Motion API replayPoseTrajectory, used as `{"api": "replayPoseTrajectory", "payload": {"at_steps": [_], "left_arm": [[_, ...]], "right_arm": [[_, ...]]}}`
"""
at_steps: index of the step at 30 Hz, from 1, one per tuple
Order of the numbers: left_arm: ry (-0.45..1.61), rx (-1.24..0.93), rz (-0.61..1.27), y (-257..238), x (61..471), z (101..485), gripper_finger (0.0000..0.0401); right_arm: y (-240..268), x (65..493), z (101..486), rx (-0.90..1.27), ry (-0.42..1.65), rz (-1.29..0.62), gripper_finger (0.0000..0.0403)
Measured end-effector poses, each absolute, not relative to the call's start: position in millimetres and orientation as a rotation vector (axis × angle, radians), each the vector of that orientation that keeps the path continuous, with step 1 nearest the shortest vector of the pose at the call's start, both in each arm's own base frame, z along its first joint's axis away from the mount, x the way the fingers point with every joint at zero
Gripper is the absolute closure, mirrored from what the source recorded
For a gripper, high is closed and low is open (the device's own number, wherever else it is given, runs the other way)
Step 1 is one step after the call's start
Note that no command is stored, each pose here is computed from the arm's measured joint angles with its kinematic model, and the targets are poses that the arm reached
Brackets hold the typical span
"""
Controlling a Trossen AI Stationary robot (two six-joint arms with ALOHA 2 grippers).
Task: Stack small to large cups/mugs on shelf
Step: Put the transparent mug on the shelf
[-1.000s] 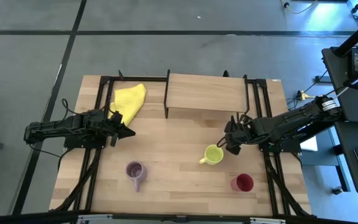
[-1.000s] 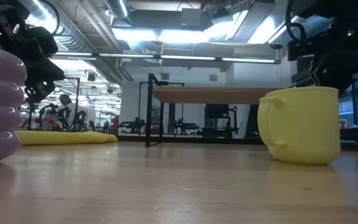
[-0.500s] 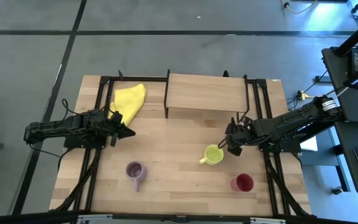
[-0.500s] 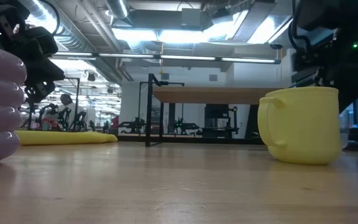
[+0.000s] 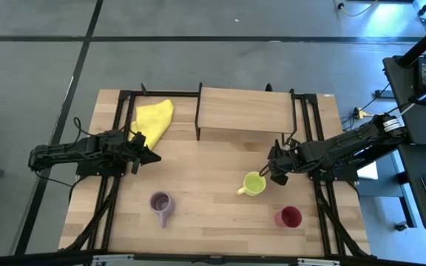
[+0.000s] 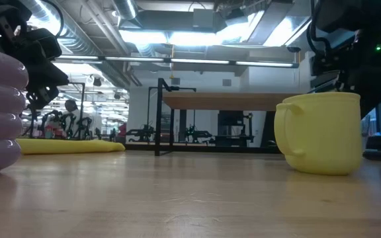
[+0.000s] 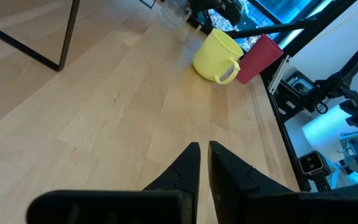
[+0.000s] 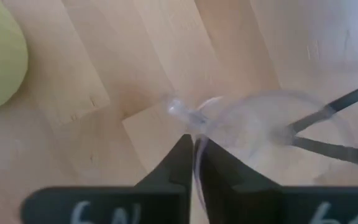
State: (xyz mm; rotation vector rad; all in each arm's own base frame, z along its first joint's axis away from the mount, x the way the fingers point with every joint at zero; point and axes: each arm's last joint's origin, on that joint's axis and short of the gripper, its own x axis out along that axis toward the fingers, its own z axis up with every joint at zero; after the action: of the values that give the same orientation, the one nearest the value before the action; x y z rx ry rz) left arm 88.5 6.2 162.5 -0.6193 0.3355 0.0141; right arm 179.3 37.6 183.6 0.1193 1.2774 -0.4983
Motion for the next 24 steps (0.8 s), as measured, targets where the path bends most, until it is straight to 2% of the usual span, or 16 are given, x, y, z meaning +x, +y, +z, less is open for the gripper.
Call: {"api": "replayPoseTrajectory", "payload": {"at_steps": [10,15,24], "left_arm": [[0.336,-0.62,0.014,6.2,88.5,162.5,0.0374],[0.335,-0.62,0.014,6.2,88.4,162.5,0.0374],[0.336,-0.62,0.014,6.2,88.5,162.4,0.0374]], "right_arm": [[40.1,183.9,192.0,0.158,1.277,-0.457,0.0388],[43.2,195.7,219.5,0.164,1.218,-0.419,0.0397],[45.9,205.5,278.9,0.207,1.14,-0.401,0.0386]]}}
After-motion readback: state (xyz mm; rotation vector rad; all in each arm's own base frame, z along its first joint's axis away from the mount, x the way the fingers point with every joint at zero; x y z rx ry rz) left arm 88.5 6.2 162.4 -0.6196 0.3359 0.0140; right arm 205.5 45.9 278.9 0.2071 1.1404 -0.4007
